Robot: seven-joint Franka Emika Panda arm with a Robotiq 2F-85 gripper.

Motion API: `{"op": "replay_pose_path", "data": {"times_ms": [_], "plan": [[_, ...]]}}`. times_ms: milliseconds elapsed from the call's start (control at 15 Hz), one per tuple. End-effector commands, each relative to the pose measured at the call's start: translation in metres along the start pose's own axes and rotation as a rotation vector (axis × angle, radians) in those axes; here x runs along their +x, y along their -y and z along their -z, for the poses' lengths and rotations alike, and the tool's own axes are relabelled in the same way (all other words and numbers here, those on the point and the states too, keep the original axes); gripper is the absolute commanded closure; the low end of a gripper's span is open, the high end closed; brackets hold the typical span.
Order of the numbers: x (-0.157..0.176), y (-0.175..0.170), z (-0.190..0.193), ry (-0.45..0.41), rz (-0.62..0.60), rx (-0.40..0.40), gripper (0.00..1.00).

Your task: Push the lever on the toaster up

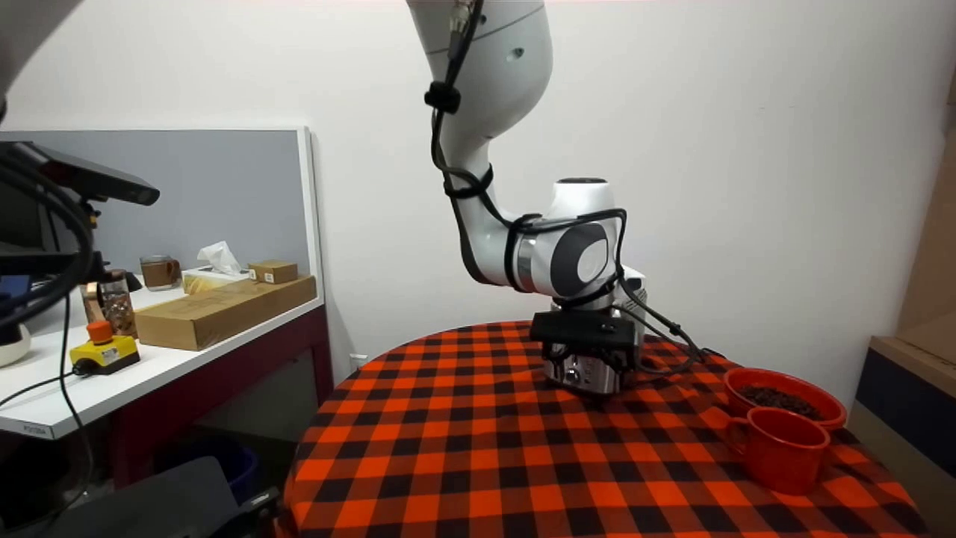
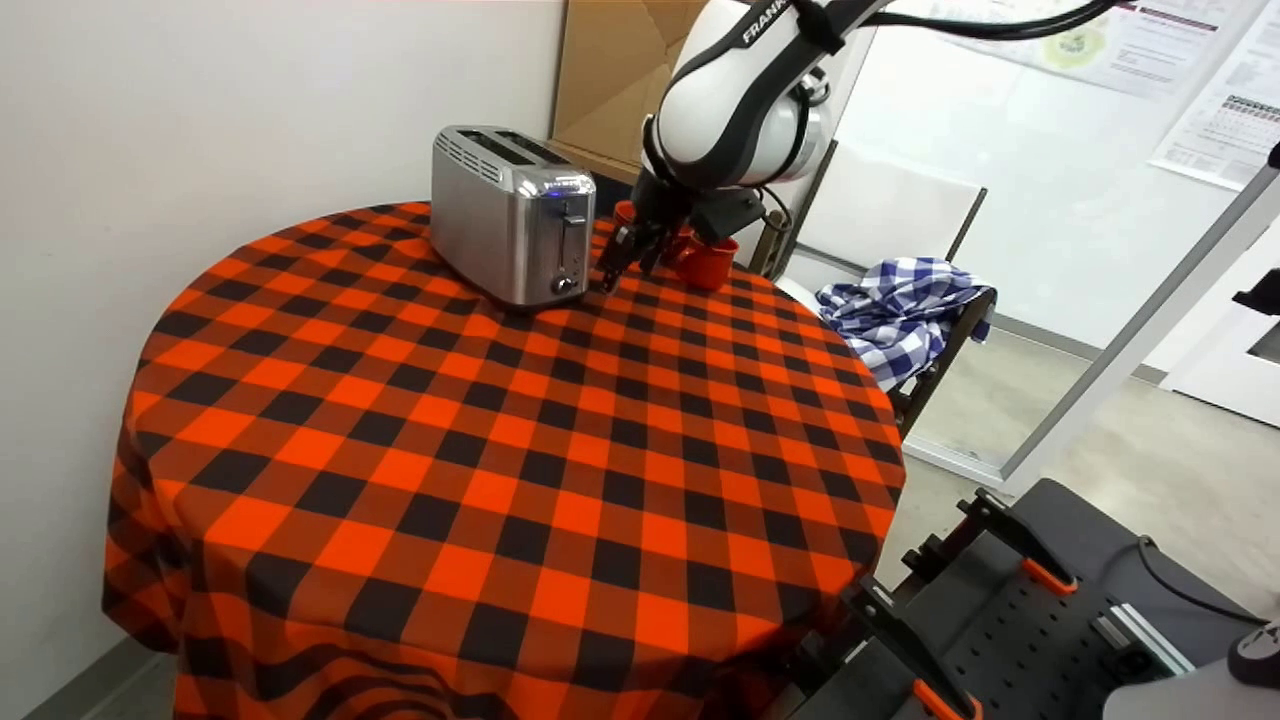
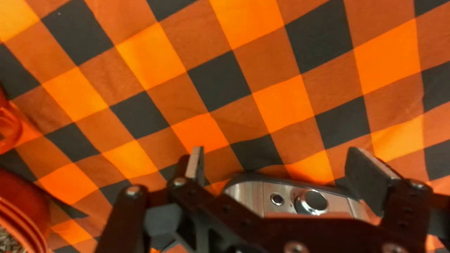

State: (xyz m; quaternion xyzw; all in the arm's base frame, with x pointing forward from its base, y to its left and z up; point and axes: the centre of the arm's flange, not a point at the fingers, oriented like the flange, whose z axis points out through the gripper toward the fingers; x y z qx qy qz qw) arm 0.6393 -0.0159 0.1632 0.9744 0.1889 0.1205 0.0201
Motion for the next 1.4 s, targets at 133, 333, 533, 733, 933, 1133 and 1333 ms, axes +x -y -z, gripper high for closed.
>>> {"op": "replay_pose_path", "data": {"times_ms": [133,333,533,733,933,1133,1333], "plan": [[-0.006,0.019,0.092,0.06,0.051,0.009,0.0],[0.0,0.017,0.127,0.114,0.022,0.038,0.0],[0.01,0.005,0.155,0.187,-0.009,0.107,0.0],[0.017,0.001,0.171,0.24,-0.022,0.179,0.0],[0.012,0.006,0.17,0.247,-0.039,0.172,0.0],[0.012,0.005,0.17,0.252,-0.042,0.172,0.0],[0.012,0.006,0.169,0.254,-0.041,0.173,0.0]]}}
